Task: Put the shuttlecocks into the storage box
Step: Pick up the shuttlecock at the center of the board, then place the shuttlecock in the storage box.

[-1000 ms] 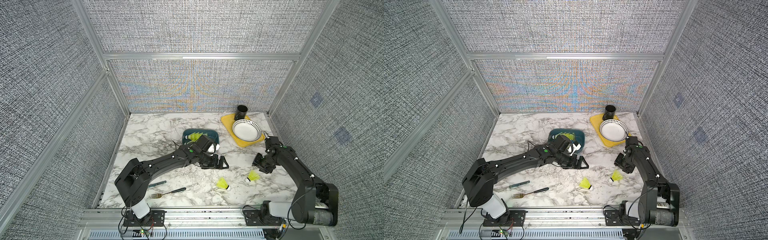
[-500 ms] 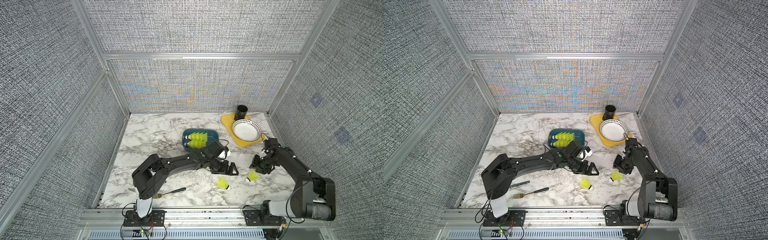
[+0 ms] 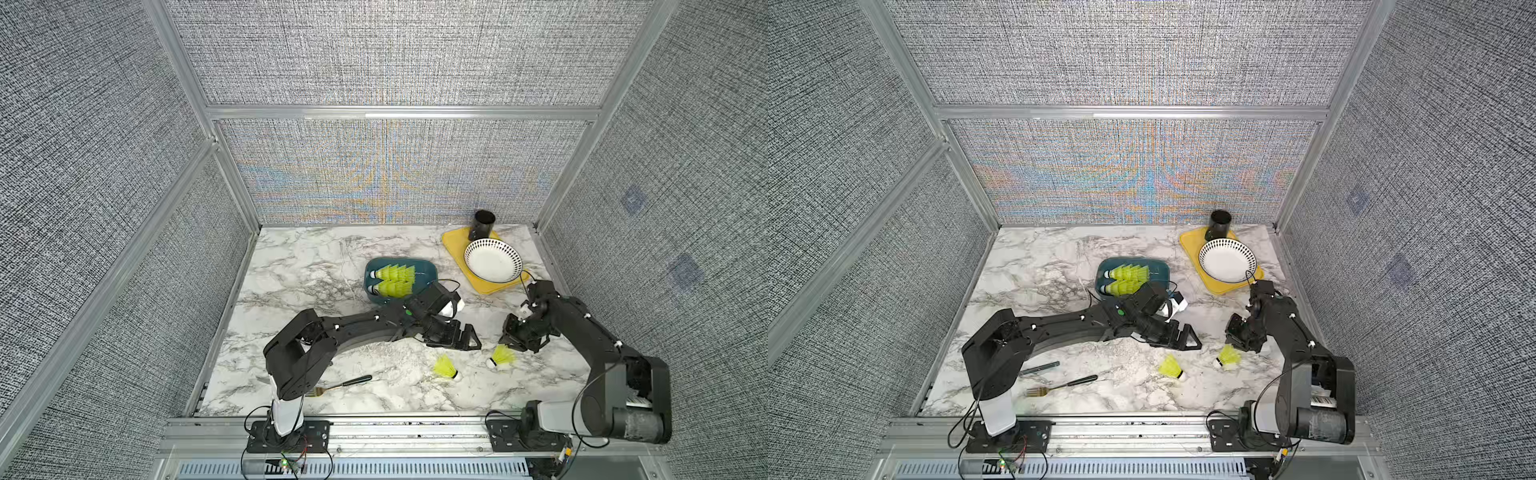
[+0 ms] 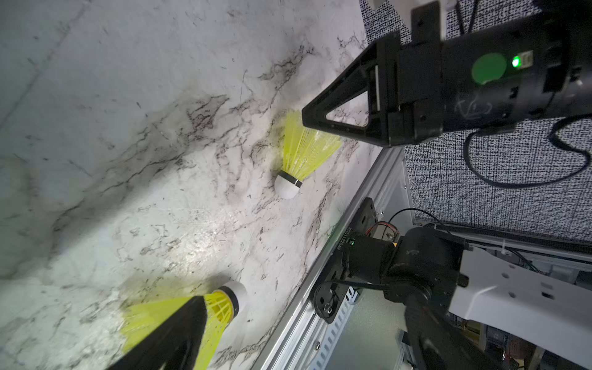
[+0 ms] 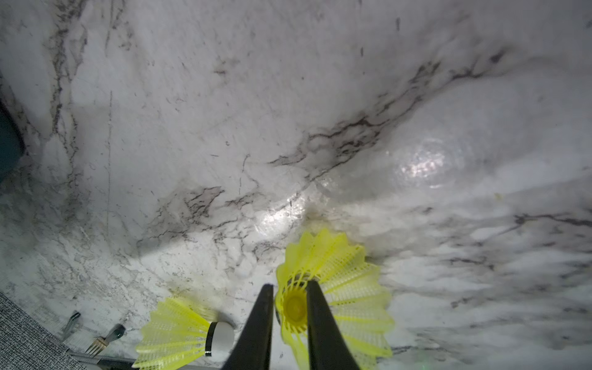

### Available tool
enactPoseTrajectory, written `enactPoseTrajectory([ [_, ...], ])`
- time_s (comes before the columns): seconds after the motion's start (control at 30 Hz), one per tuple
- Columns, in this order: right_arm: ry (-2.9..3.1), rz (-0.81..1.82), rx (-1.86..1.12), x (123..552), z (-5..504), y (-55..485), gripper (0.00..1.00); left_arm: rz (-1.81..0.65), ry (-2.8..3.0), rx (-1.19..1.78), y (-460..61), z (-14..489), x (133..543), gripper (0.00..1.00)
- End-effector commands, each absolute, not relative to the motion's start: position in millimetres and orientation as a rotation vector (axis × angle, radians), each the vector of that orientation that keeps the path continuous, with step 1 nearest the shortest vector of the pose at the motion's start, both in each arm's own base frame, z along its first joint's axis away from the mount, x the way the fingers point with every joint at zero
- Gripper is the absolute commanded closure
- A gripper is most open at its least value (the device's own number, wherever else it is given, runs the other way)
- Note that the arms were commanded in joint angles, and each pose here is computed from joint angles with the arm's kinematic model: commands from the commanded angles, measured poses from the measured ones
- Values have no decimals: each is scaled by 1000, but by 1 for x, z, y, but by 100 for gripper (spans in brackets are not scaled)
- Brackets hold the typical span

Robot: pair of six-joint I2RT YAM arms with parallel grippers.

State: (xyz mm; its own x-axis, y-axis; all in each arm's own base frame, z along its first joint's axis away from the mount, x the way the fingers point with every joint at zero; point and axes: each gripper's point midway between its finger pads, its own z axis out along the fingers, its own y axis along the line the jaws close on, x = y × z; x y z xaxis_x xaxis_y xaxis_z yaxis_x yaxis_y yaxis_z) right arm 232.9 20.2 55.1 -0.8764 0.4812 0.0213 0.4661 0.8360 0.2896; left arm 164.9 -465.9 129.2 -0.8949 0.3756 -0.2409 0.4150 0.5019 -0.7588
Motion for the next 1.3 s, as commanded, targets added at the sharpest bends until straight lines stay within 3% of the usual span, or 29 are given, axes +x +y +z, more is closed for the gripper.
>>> enactPoseTrajectory([
  [0.0,2965,474,771,230,57,25,83,-1361,2677,698,-464,131,167,1],
  [0.2,2936,508,780,233,62,28,100,-1350,2678,666,-459,133,170,1],
  [0.83,2370,932,687,337,181,58,100,-1293,2636,258,-405,169,236,0],
  [1.27,2211,882,555,394,220,118,100,-1285,2582,-126,-350,188,297,0],
])
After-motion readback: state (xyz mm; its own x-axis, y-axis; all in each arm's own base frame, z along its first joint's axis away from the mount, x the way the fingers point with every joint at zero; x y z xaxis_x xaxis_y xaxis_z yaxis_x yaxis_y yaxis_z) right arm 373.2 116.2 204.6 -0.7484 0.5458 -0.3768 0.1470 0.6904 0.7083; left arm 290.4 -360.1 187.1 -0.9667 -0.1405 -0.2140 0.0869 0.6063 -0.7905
